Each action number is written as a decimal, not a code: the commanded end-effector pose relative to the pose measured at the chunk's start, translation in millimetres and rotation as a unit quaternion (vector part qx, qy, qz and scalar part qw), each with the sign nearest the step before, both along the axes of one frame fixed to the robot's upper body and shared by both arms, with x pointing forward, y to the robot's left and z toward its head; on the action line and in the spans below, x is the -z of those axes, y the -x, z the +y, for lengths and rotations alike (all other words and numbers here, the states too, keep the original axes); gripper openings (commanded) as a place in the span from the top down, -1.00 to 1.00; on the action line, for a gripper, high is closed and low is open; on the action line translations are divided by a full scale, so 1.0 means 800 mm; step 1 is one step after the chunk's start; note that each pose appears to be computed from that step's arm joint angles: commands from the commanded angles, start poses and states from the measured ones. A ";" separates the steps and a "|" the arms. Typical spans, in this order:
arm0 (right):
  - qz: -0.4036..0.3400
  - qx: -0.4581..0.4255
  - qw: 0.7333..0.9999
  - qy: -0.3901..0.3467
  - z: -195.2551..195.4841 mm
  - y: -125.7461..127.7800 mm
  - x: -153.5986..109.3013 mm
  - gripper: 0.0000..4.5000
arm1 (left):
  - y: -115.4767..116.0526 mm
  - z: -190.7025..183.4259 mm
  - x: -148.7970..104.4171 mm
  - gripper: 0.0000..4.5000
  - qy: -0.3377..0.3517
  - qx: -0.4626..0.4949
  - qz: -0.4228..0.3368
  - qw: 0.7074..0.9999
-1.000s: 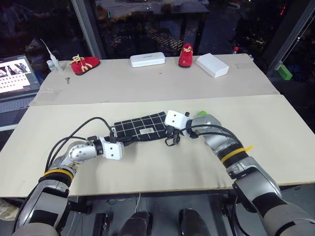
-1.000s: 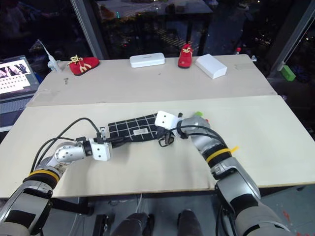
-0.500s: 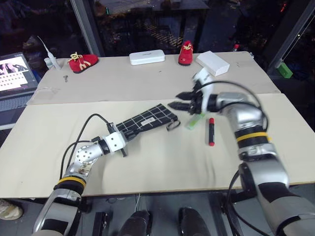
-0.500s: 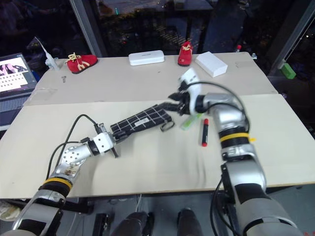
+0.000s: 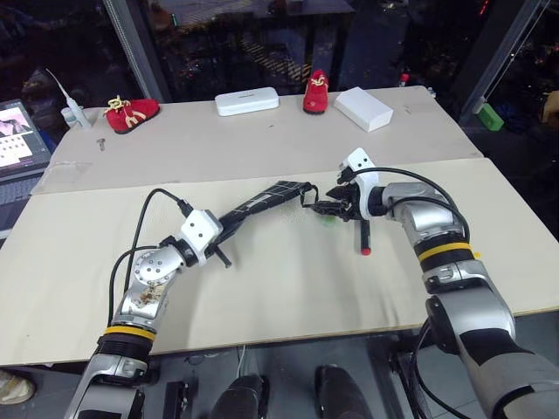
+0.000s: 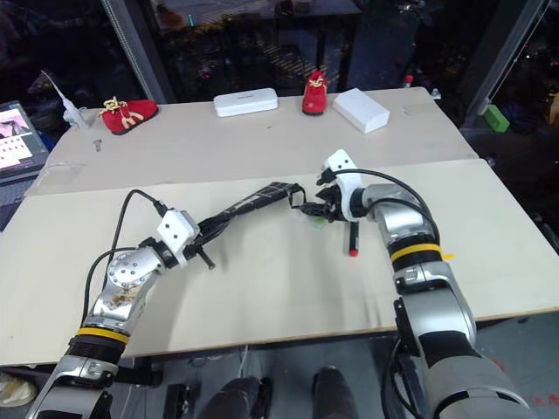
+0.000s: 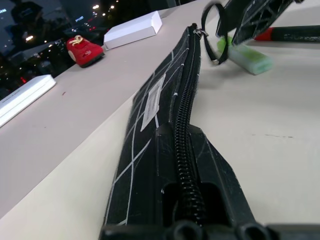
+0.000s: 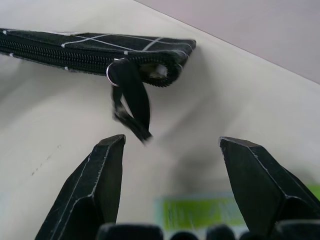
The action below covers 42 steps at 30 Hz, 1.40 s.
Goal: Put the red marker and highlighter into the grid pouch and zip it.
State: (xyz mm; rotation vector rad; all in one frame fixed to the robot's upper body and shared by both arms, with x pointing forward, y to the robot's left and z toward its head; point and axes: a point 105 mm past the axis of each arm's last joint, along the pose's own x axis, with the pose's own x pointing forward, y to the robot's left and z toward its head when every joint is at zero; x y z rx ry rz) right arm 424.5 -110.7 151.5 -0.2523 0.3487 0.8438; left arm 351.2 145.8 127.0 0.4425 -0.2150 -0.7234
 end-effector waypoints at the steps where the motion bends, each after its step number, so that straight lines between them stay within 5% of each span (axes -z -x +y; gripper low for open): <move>1: -0.032 -0.003 0.999 -0.008 0.005 -0.007 -0.027 -0.49 | 0.002 0.005 -0.007 1.00 -0.004 -0.010 -0.014 1.000; 10: -0.037 0.004 0.999 -0.012 0.012 -0.015 -0.029 -0.49 | 0.007 -0.002 0.003 1.00 -0.006 -0.005 -0.008 1.000; 20: -0.038 -0.020 0.999 -0.027 0.024 -0.011 -0.033 0.99 | 0.004 -0.006 0.002 1.00 0.001 -0.005 -0.009 1.000; 29: -0.029 -0.039 0.998 -0.026 0.031 -0.005 -0.029 0.99 | 0.003 -0.009 0.004 1.00 0.008 -0.008 -0.007 1.000; 36: -0.043 -0.273 0.961 -0.033 0.110 0.093 -0.032 0.99 | -0.003 -0.011 0.003 1.00 0.015 -0.012 -0.007 1.000; 42: -0.032 -0.253 0.967 -0.025 0.156 0.092 -0.011 0.99 | -0.006 -0.018 0.002 1.00 0.018 -0.005 -0.007 1.000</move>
